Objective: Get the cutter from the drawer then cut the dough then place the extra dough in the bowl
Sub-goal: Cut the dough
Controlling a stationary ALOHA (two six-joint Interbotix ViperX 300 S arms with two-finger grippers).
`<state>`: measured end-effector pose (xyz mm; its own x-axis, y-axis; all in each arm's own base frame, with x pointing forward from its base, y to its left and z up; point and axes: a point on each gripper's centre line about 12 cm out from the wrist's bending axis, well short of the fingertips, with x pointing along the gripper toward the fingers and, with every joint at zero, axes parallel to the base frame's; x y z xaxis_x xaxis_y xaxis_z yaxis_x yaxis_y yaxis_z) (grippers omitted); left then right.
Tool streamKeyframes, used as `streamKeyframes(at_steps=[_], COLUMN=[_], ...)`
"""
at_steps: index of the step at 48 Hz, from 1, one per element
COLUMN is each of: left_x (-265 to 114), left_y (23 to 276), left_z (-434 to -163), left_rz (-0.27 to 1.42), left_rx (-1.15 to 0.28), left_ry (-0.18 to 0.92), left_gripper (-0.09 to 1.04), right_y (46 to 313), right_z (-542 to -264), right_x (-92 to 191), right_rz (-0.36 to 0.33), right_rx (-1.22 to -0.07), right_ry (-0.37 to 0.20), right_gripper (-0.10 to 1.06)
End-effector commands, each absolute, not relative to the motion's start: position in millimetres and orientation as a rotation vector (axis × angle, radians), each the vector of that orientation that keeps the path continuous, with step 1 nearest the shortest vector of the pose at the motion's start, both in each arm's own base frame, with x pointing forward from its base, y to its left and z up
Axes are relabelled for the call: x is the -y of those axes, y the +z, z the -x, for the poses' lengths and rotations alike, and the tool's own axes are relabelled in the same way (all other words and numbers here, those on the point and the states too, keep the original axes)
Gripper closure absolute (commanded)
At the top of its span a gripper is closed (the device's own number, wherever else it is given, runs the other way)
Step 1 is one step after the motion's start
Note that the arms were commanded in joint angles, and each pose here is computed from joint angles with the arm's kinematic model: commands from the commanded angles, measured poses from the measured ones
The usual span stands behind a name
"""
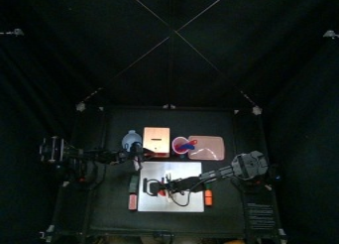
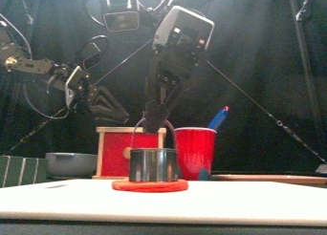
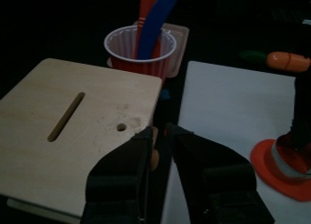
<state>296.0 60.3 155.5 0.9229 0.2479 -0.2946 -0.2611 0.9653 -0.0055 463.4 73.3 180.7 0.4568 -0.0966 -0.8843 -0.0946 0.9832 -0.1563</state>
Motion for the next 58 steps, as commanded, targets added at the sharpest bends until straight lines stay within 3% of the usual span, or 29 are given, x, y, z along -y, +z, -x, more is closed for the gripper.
streamKeyframes(at_steps=[1,9,16,22,26,34,40,48,58], left_x=[-61,-64,-45,-26,-14,3,24,57,91], left_y=[163,165,174,179,180,167,151,135,122], left_z=[-299,-297,-302,-305,-307,-314,-322,-328,-329], left_rz=[0.053,0.078,0.06,0.045,0.036,0.048,0.08,0.077,0.116], left_rx=[-0.262,-0.234,-0.164,-0.097,-0.07,-0.085,-0.105,-0.083,-0.101], left_ry=[0.268,0.304,0.243,0.186,0.15,0.121,0.116,0.115,0.12], left_gripper=[0.3,0.3,0.3,0.3,0.3,0.3,0.3,0.27,0.14], right_y=[231,251,249,245,233,188,169,146,139], right_z=[-447,-416,-378,-351,-335,-309,-307,-325,-337], right_x=[-67,-60,-44,-43,-37,-29,-30,-31,-41], right_rz=[0.179,0.153,0.132,0.096,0.072,0.002,0.001,0.044,0.044], right_rx=[-0.977,-0.798,-0.664,-0.461,-0.346,-0.226,-0.164,-0.179,-0.123], right_ry=[0.001,0.05,0.073,0.135,0.16,0.183,0.184,0.116,0.123], right_gripper=[0.16,0.16,0.16,0.15,0.15,0.15,0.15,0.15,0.15])
